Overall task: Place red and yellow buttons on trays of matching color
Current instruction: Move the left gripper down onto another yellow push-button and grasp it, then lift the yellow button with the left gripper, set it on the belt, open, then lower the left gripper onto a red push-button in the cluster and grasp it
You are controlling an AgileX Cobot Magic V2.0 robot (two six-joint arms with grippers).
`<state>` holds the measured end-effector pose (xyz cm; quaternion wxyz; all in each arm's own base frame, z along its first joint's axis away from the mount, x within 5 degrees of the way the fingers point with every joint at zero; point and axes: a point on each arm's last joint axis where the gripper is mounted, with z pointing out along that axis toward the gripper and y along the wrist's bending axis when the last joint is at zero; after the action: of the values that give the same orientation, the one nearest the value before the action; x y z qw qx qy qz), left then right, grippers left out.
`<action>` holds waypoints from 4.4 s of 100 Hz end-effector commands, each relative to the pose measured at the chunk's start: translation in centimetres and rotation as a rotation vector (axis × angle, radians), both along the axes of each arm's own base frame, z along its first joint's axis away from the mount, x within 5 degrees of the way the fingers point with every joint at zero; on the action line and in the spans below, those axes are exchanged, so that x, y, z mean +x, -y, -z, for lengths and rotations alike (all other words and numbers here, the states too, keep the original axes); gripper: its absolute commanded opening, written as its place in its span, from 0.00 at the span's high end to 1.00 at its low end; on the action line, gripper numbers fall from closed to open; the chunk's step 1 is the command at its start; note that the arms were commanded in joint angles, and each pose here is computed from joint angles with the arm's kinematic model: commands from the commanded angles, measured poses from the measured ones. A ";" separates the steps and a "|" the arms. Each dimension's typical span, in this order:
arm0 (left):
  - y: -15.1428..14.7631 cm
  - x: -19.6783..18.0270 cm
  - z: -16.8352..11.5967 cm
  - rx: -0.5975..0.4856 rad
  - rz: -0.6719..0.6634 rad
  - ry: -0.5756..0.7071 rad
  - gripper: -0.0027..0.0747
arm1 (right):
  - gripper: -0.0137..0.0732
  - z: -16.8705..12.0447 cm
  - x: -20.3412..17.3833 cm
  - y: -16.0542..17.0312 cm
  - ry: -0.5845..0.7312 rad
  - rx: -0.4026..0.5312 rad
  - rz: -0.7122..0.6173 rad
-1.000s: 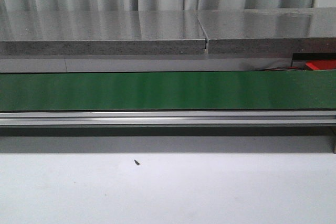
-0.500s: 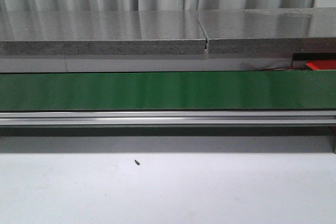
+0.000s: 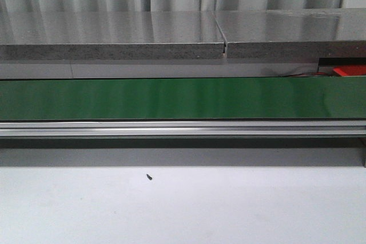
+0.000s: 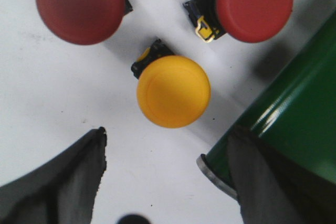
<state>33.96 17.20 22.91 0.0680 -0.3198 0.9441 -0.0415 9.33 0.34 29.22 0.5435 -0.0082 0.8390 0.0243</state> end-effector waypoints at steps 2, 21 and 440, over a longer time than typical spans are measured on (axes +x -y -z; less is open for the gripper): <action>-0.2 0.5 -1.8 0.010 -0.006 0.062 0.37 | 0.92 -1.3 0.2 0.1 0.082 0.001 0.013; -0.6 1.3 -0.9 0.026 -0.016 0.095 0.37 | 0.92 -1.3 0.2 0.1 0.082 0.001 0.013; -5.5 0.5 -1.3 0.162 0.132 0.191 0.31 | 0.92 -1.3 0.2 0.1 0.082 0.001 0.013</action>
<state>33.78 22.38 21.65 0.1186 -0.2435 0.9625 -0.0134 9.32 0.35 29.20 0.5429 -0.0083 0.8394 0.0245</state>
